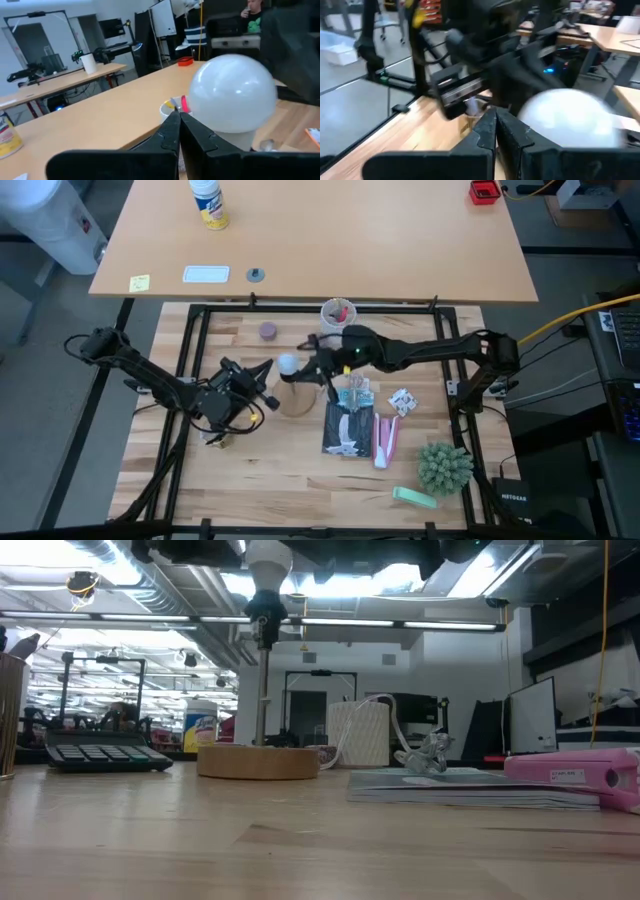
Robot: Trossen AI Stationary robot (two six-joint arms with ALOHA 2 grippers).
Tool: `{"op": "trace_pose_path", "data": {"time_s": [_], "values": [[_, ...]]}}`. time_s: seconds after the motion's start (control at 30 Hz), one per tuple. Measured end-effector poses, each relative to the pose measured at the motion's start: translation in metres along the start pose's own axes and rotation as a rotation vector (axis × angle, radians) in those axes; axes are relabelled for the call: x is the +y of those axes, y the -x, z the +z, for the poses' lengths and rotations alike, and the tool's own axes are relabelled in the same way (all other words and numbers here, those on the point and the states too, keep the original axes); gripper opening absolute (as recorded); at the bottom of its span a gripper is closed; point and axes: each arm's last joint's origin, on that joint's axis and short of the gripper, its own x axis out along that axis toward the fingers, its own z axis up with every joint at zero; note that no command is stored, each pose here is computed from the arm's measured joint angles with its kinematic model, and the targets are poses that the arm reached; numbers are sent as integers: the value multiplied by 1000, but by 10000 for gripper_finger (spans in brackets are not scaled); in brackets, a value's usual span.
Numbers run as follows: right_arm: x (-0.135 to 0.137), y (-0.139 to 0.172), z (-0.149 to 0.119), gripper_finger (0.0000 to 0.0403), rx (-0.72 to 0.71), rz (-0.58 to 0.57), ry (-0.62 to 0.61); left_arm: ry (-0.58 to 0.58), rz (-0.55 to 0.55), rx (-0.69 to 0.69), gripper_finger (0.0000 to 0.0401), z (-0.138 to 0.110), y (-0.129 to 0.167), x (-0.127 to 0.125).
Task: Screw lightbulb
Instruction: Insert the lightbulb into the lamp
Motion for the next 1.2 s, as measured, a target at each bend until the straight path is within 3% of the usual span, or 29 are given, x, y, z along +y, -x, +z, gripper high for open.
{"op": "trace_pose_path", "data": {"time_s": [0.37,0.67,1.0,1.2], "values": [[-4,16,26,17,-96,-74,93,4,-20,-34,1,14,10,1],[-23,30,30,17,-65,-325,188,54,-242,-106,1,18,17,-5],[-31,17,4,17,28,-309,148,76,-264,-41,1,4,7,-8],[-30,16,0,17,35,-256,84,41,-172,-33,1,4,5,-5]]}}
